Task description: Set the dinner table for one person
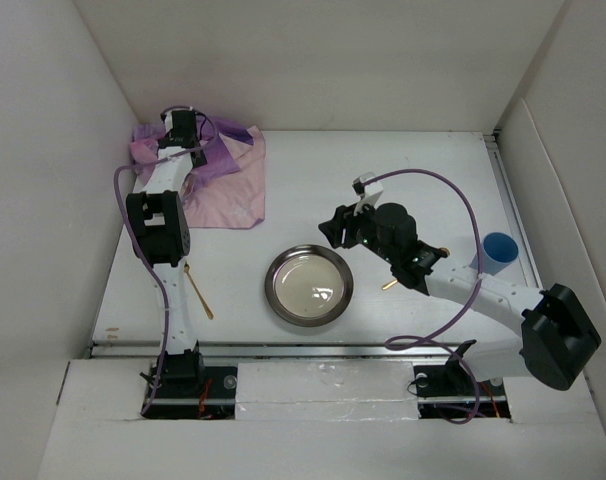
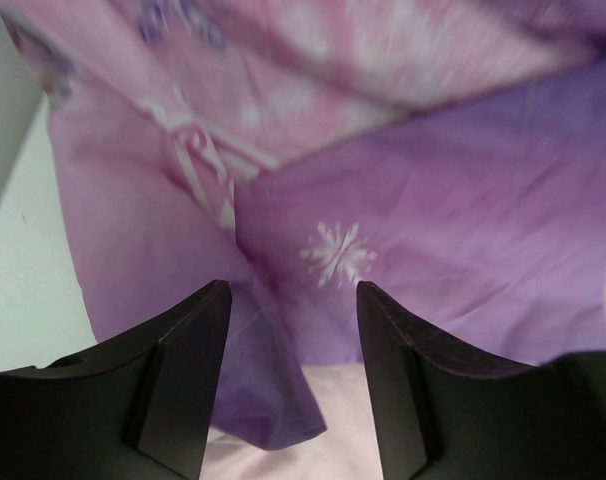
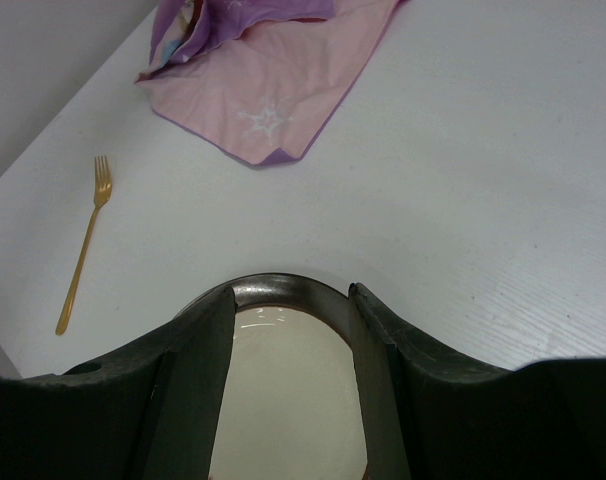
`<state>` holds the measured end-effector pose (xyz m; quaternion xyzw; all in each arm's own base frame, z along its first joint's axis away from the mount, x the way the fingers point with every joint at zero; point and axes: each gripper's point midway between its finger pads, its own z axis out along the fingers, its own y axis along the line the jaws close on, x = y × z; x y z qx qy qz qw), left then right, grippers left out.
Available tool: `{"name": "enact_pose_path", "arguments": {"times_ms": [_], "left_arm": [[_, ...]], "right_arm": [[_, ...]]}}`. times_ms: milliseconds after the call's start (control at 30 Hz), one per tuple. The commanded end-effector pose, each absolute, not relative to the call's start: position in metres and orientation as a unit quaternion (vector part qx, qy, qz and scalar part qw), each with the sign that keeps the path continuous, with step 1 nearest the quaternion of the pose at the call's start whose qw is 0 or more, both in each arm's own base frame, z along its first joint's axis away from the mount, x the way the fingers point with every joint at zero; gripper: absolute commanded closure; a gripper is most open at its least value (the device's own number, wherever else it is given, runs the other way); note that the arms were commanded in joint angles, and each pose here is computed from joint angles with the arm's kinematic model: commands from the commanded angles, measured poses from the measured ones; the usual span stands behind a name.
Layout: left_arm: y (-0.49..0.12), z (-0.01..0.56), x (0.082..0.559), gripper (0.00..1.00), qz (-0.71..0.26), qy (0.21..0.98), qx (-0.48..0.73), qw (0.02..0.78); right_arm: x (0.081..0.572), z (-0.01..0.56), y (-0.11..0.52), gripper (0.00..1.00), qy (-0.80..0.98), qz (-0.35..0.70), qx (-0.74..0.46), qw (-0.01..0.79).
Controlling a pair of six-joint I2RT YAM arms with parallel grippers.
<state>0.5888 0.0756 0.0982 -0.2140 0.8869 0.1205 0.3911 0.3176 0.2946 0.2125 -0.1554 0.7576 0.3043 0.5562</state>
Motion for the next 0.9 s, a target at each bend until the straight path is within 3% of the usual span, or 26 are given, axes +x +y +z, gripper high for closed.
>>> {"name": "enact_pose_path", "arguments": {"times_ms": [0,100,233,333,400,467,667,767,867], "left_arm": [[0.074,0.112,0.569,0.49,0.119,0.892,-0.211,0.382],[0.072,0.132,0.562,0.42,0.108,0.883,-0.216,0.402],[0.067,0.127,0.56,0.46,0.098,0.89,-0.214,0.391],[0.069,0.108,0.554,0.62,0.107,0.9,-0.214,0.365],[0.057,0.099,0.554,0.87,0.089,0.904,-0.209,0.361],[0.044,0.097,0.554,1.0,0.065,0.906,-0.211,0.36],[-0.066,0.155,0.575,1.0,-0.139,0.881,-0.19,0.411],[-0.136,0.209,0.576,1.0,-0.252,0.843,-0.166,0.446],[-0.2,0.26,0.567,1.0,-0.339,0.797,-0.132,0.483]], "right_arm": [[0.324,0.238,0.306,0.45,0.737,0.312,-0.161,0.578],[0.324,0.237,0.307,0.45,0.737,0.314,-0.16,0.577],[0.323,0.238,0.308,0.45,0.737,0.317,-0.163,0.574],[0.322,0.242,0.305,0.45,0.736,0.316,-0.158,0.577],[0.321,0.247,0.302,0.45,0.734,0.314,-0.155,0.582],[0.323,0.248,0.299,0.45,0.733,0.31,-0.148,0.587],[0.33,0.241,0.295,0.45,0.745,0.288,-0.135,0.586],[0.333,0.24,0.293,0.53,0.749,0.278,-0.131,0.586],[0.339,0.24,0.283,0.72,0.754,0.262,-0.118,0.59]]}}
